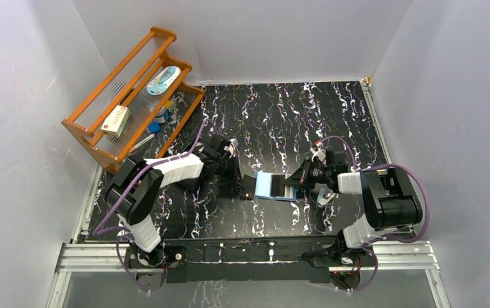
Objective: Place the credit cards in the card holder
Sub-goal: Insert the credit card into the card holder.
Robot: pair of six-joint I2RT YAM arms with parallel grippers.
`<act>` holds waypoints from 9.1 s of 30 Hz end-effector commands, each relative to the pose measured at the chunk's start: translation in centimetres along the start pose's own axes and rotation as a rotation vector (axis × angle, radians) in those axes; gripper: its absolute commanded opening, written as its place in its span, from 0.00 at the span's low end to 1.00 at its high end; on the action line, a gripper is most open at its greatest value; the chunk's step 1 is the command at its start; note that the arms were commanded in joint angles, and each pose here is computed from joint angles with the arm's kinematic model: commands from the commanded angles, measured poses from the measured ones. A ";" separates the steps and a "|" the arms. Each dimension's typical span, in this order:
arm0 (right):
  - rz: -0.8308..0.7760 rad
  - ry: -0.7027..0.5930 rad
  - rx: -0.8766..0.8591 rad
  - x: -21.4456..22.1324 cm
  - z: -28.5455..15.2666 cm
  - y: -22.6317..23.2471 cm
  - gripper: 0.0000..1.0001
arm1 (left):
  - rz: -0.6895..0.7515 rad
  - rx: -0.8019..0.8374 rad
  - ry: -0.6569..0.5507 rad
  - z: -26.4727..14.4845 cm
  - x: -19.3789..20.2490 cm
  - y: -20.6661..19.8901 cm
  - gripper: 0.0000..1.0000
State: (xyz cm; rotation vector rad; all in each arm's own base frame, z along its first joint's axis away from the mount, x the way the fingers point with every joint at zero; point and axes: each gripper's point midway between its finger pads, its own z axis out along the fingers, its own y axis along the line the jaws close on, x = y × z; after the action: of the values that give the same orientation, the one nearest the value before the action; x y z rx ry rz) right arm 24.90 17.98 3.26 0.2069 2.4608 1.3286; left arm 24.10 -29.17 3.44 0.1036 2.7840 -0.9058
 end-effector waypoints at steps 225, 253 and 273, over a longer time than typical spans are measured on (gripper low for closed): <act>-0.284 -0.055 0.623 -0.1 -2.5 -3.1 0.27 | 0.009 0.189 -0.114 6.3 -1.7 -11.9 0.29; -0.330 -0.152 0.720 -3.0 -5.8 -1.9 0.27 | 0.145 0.086 -0.189 6.2 -3.1 -13.0 0.39; -0.293 -0.094 0.622 -2.8 -1.9 -4.2 0.26 | 0.288 0.128 -0.153 7.3 -1.9 -13.9 0.41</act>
State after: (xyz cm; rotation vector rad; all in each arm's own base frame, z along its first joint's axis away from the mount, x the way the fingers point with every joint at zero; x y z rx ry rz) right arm 26.72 12.66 2.05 0.0673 2.6183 0.3536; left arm 26.07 -42.92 4.08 0.2875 2.5677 -0.9032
